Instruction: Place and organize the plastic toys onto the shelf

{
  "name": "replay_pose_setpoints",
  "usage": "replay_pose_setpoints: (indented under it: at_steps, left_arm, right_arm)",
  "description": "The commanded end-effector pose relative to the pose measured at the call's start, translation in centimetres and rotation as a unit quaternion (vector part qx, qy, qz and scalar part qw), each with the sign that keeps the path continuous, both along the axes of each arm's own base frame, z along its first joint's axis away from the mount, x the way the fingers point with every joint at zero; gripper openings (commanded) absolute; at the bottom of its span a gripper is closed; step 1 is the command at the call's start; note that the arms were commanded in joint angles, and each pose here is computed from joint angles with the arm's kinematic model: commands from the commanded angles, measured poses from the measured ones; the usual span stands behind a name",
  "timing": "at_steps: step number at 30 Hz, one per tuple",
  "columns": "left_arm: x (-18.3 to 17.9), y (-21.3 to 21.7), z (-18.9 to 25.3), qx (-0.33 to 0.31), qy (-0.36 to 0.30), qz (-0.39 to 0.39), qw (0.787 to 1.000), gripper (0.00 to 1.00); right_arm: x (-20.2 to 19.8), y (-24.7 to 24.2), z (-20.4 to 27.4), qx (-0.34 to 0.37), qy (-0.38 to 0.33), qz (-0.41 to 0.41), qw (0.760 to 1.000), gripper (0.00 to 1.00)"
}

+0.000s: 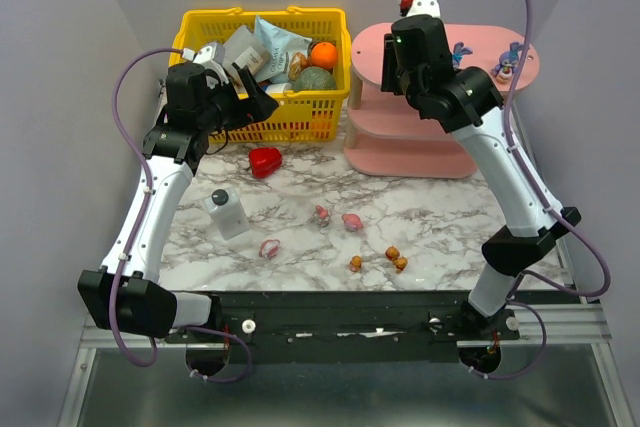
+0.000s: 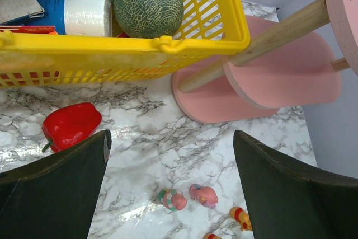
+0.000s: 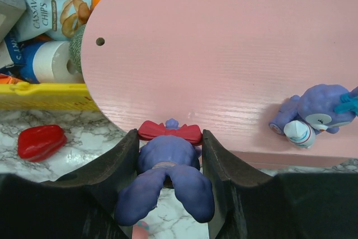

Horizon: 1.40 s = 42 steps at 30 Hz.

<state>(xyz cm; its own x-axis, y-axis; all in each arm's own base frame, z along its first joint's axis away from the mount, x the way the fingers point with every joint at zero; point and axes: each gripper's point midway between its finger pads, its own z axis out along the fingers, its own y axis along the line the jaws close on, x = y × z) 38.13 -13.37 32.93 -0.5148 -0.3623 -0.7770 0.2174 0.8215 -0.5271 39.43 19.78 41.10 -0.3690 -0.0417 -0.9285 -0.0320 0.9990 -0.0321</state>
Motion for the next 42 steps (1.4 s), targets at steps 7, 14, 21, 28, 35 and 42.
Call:
replay_pose_setpoints:
  at_steps: [7, 14, 21, 28, 35, 42]
  left_arm:
    - [-0.1, -0.1, 0.2, 0.006, -0.006, -0.004, 1.000, 0.99]
    - [0.0, 0.0, 0.1, 0.011, -0.004, -0.003, 1.000, 0.99]
    - [0.1, 0.0, -0.2, 0.013, -0.001, -0.002, 1.000, 0.99]
    - [0.2, 0.0, -0.5, 0.013, 0.003, -0.003, 1.000, 0.99]
    - [0.3, 0.0, -0.6, 0.013, 0.004, -0.003, 1.000, 0.99]
    - [0.3, -0.1, -0.5, 0.014, 0.004, -0.004, 1.000, 0.99]
  right_arm:
    - [1.6, 0.4, -0.6, 0.002, 0.011, 0.012, 1.000, 0.33]
    - [2.4, 0.2, -1.5, 0.018, 0.027, 0.011, 0.999, 0.43]
    - [3.3, 0.6, -1.9, 0.023, 0.031, 0.015, 0.999, 0.49]
    - [4.3, 1.0, -2.5, 0.016, 0.032, 0.019, 0.999, 0.59]
    - [4.9, 1.2, -2.6, 0.018, 0.030, 0.016, 0.999, 0.63]
    - [4.8, 1.2, -2.1, 0.021, 0.024, 0.021, 0.999, 0.75]
